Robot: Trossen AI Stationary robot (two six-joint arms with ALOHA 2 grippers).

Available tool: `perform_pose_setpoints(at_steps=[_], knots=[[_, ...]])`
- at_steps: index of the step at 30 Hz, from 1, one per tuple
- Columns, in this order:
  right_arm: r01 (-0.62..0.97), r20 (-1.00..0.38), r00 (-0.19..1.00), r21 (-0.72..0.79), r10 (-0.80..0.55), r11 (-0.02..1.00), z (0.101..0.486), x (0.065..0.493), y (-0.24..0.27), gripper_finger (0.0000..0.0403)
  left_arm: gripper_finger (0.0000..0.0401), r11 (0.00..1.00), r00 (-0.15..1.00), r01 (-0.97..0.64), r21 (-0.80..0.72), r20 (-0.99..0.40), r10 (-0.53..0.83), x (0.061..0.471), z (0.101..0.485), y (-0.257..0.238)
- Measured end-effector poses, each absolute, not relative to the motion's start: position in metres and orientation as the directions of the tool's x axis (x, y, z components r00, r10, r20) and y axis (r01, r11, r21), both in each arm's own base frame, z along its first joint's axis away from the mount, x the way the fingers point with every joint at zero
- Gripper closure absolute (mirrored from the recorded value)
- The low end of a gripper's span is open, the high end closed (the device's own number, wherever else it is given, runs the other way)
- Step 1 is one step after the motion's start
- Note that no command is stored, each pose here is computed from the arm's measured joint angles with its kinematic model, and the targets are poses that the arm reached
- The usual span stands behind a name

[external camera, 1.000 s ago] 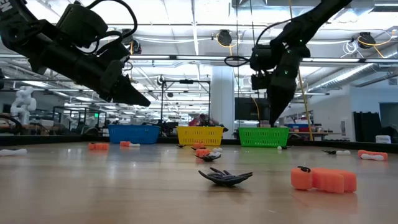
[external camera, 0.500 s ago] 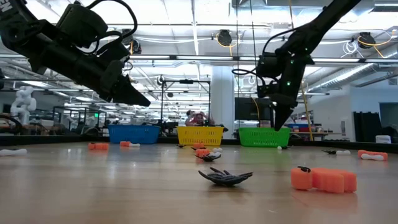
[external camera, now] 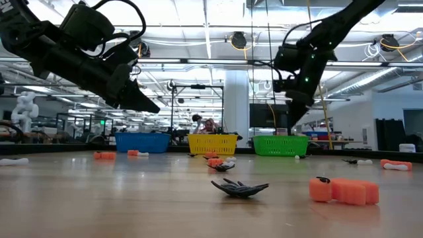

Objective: Sort Halloween decoration
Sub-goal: Put the orange skeleton toy into the yellow bin

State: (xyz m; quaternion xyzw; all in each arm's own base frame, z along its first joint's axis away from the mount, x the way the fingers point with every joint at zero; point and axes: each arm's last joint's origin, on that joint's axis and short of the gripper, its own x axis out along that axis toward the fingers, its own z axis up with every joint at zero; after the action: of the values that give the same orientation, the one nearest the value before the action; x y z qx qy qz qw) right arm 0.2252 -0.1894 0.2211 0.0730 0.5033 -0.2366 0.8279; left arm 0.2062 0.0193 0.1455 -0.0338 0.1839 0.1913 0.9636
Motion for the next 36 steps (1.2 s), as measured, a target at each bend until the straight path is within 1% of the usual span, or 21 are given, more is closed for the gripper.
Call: perform_pose_setpoints(at_steps=[6, 9, 22, 29, 36], knots=[[0.426, -0.797, 0.489, -0.135, -0.353, 0.894, 0.223, 0.249, -0.183, 0.0403, 0.0401, 0.921, 0.859, -0.389, 0.005, -0.359, 0.365, 0.206, 0.146, 0.02], [0.42, -0.773, 0.514, -0.15, -0.371, 0.895, 0.218, 0.258, -0.188, 0.0403, 0.0401, 0.914, 0.852, -0.405, 0.012, -0.357, 0.382, 0.206, 0.146, 0.02], [0.381, -0.802, 0.468, -0.196, -0.371, 0.903, 0.201, 0.284, -0.229, 0.0403, 0.0401, 0.906, 0.843, -0.423, 0.021, -0.358, 0.402, 0.206, 0.146, 0.021], [0.396, -0.824, 0.431, -0.194, -0.368, 0.897, 0.194, 0.277, -0.239, 0.0403, 0.0401, 0.906, 0.841, -0.423, 0.022, -0.361, 0.402, 0.206, 0.146, 0.021], [0.426, -0.823, 0.42, -0.195, -0.383, 0.884, 0.195, 0.27, -0.247, 0.0403, 0.0401, 0.906, 0.841, -0.423, 0.022, -0.361, 0.402, 0.206, 0.146, 0.021]])
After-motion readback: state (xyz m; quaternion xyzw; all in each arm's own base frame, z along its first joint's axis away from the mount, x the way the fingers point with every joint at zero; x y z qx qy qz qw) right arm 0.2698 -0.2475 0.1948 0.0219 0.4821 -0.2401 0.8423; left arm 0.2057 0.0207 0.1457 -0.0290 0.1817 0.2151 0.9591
